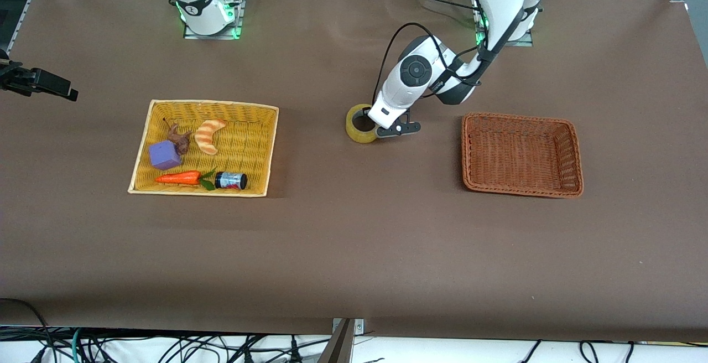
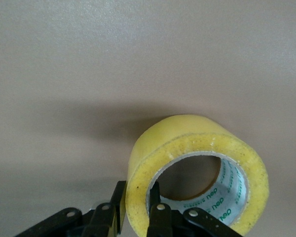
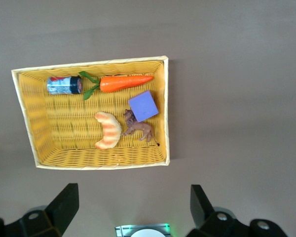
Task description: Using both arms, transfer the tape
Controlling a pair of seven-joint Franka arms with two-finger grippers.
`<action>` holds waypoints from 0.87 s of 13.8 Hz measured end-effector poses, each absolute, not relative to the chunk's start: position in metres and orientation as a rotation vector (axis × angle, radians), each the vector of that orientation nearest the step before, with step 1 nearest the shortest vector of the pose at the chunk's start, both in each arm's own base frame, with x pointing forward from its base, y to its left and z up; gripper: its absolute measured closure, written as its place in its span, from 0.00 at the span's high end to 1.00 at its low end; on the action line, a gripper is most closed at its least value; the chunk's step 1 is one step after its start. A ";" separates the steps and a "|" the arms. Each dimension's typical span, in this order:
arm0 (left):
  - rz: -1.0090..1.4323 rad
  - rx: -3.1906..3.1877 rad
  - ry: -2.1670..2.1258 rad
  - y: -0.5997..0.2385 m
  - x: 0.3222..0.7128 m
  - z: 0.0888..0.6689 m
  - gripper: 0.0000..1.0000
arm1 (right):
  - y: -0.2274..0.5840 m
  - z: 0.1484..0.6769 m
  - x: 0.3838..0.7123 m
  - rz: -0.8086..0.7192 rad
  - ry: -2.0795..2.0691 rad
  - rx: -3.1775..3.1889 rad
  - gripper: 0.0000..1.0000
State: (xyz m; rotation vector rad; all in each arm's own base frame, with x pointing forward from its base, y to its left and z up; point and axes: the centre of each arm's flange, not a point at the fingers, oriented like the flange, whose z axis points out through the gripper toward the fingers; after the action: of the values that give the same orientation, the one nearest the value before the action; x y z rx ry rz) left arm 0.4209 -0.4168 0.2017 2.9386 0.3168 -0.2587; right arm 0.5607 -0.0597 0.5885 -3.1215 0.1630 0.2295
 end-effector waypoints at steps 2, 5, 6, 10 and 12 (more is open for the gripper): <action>-0.249 2.938 0.328 -0.414 0.426 0.202 0.22 | -0.060 0.589 0.561 0.230 0.161 -3.127 1.00; -0.220 2.953 0.367 -0.390 0.455 0.227 0.22 | -0.055 0.590 0.561 0.227 0.146 -3.128 1.00; -0.212 2.970 0.341 -0.373 0.470 0.249 0.22 | -0.053 0.590 0.562 0.226 0.140 -3.128 1.00; -0.205 3.049 0.181 -0.277 0.512 0.332 0.22 | -0.051 0.589 0.562 0.224 0.134 -3.129 1.00; -0.245 3.079 0.096 -0.232 0.523 0.342 0.22 | -0.051 0.589 0.562 0.222 0.133 -3.129 1.00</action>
State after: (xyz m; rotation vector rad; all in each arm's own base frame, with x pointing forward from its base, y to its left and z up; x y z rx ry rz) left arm 0.5228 -0.2321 0.3420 3.0787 0.0963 -0.2451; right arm 0.5624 -0.0508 0.5895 -3.1290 0.1330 0.2221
